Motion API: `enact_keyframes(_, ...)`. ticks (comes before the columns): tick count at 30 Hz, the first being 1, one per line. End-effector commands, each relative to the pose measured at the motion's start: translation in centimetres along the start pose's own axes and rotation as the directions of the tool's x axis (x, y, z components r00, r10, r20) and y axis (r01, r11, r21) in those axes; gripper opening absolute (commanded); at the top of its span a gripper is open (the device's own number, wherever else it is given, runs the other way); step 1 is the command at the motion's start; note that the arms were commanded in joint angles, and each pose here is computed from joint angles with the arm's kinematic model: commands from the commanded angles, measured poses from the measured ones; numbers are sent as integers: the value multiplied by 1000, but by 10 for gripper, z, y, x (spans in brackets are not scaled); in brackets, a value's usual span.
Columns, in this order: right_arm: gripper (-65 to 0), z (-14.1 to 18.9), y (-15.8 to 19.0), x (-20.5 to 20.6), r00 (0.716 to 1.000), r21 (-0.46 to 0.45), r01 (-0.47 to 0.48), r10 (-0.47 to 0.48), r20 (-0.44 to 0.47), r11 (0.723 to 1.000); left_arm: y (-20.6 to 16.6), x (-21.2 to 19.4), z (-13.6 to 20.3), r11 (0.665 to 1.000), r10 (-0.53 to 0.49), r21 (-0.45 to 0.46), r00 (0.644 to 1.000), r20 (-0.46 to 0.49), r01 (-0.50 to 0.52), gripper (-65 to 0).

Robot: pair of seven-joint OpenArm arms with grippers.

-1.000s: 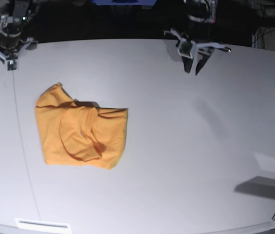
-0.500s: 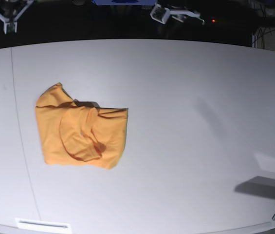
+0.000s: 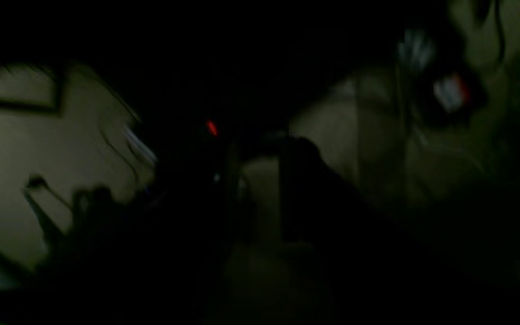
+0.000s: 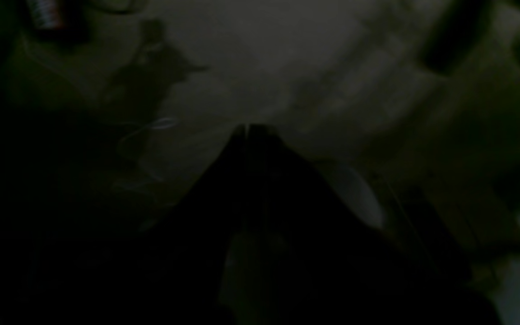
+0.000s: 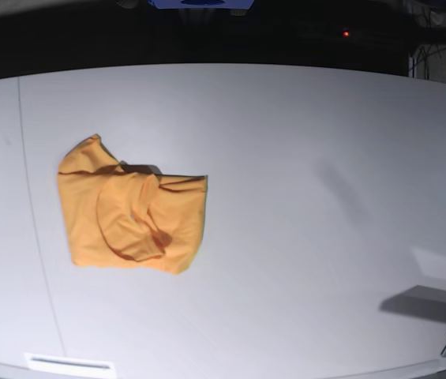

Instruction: Fold the T-shirt properly

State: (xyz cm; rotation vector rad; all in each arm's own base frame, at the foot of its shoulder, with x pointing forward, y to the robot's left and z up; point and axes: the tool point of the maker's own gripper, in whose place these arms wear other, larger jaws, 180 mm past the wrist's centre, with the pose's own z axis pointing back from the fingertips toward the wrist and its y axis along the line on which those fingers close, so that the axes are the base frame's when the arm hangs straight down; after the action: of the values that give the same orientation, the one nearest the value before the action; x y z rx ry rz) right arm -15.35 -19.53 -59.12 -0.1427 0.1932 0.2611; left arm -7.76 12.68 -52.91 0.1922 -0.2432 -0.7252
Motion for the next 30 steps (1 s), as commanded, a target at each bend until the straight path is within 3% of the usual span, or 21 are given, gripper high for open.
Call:
enact_keyframes(1, -647, -6, 12, -12, 999, 35, -18, 19, -37, 999, 2, -2, -10, 1000, 27, 2, 1000, -15, -27, -509)
enact_keyframes(5, -647, -29, 60, -5, 998, 173, -49, 55, -28, 984, 3, -23, -54, 980, 189, -26, 970, -155, -195, -509)
enact_keyframes(11, -647, -36, 89, 35, 995, 266, -60, 38, 87, 962, 15, -29, -101, 969, 231, -36, 947, -221, -245, -502)
enact_keyframes(15, -647, -37, 87, 74, 991, 270, -56, 20, 134, 961, 10, -11, -124, 961, 233, -82, 932, -277, -264, -501)
enact_keyframes(21, -647, -31, 82, 143, 971, 256, -64, 2, 238, 964, -8, 37, -138, 882, 335, -232, 893, -301, -409, -501)
enact_keyframes(25, -644, -21, 76, 187, 930, 243, -68, -27, 367, 968, 3, 56, -145, 852, 402, -228, 868, -293, -472, -501)
enact_keyframes(28, -643, -15, 73, 206, 896, 240, -66, -48, 441, 969, 11, 67, -148, 846, 422, -222, 863, -277, -484, -501)
enact_keyframes(30, -643, -13, 71, 213, 890, 237, -67, -49, 453, 969, 15, 71, -150, 848, 423, -220, 866, -268, -482, -501)
